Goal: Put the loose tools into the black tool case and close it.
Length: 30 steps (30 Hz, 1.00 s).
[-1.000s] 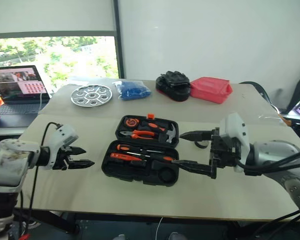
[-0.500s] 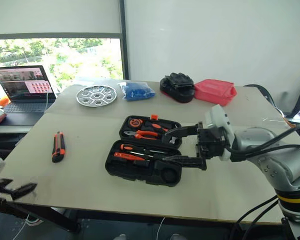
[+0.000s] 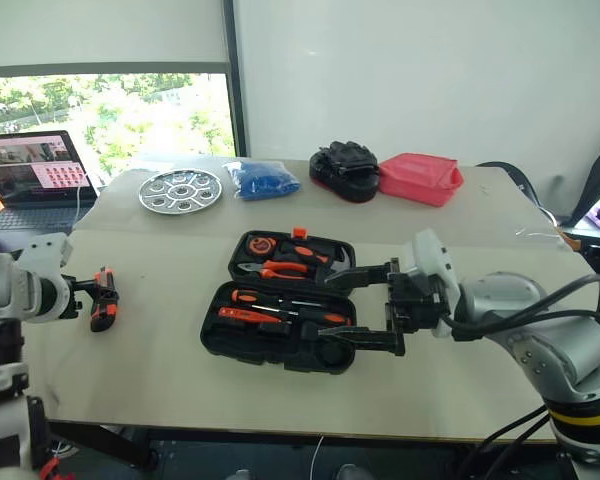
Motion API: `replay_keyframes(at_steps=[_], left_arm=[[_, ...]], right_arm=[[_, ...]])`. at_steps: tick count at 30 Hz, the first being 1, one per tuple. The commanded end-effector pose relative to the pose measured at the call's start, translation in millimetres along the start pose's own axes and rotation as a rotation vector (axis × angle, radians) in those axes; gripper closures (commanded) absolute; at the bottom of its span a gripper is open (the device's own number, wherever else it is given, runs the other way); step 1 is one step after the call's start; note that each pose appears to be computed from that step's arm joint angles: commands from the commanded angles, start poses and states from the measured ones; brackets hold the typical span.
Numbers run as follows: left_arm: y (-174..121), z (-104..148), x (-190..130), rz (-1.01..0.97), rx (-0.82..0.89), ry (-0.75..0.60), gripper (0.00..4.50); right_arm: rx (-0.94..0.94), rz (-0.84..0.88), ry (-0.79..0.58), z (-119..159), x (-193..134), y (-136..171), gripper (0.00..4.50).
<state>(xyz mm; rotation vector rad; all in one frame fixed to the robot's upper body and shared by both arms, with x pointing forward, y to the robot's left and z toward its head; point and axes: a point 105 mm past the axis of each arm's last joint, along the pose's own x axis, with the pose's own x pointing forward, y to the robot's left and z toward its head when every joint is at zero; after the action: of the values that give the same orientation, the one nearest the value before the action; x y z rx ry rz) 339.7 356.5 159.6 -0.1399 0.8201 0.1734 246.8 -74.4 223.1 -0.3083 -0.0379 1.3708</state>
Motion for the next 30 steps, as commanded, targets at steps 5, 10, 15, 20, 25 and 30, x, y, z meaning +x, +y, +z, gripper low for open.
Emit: replay_keyframes(at_steps=[5, 10, 15, 20, 25, 30], left_arm=[[-4.9, 8.1, 27.3, 0.031, -0.008, 0.029, 0.28], [-0.9, -0.9, 32.8, 0.029, -0.06, 0.071, 1.88], [7.4, -6.3, 34.5, 0.038, -0.086, 0.074, 2.85], [-7.7, 41.1, 19.4, -0.063, 0.11, -0.125, 2.85], [-69.3, 75.2, -10.6, -0.389, 0.606, -0.269, 2.85], [-140.0, 49.1, -46.8, -0.795, 1.133, -0.222, 2.85]], right_arm=[[-0.042, -0.076, -0.013, 9.0, -8.7, 5.8, 0.0], [-0.044, -0.102, -0.01, 10.4, -11.1, 7.6, 0.0], [-0.038, -0.126, -0.007, 9.8, -14.0, 8.3, 0.0], [-0.03, -0.13, 0.008, 9.1, -18.0, 8.0, 0.0], [-0.019, -0.109, 0.044, 7.0, -24.0, 9.1, 0.0], [-0.002, -0.116, 0.064, 4.4, -26.5, 12.2, 0.0]])
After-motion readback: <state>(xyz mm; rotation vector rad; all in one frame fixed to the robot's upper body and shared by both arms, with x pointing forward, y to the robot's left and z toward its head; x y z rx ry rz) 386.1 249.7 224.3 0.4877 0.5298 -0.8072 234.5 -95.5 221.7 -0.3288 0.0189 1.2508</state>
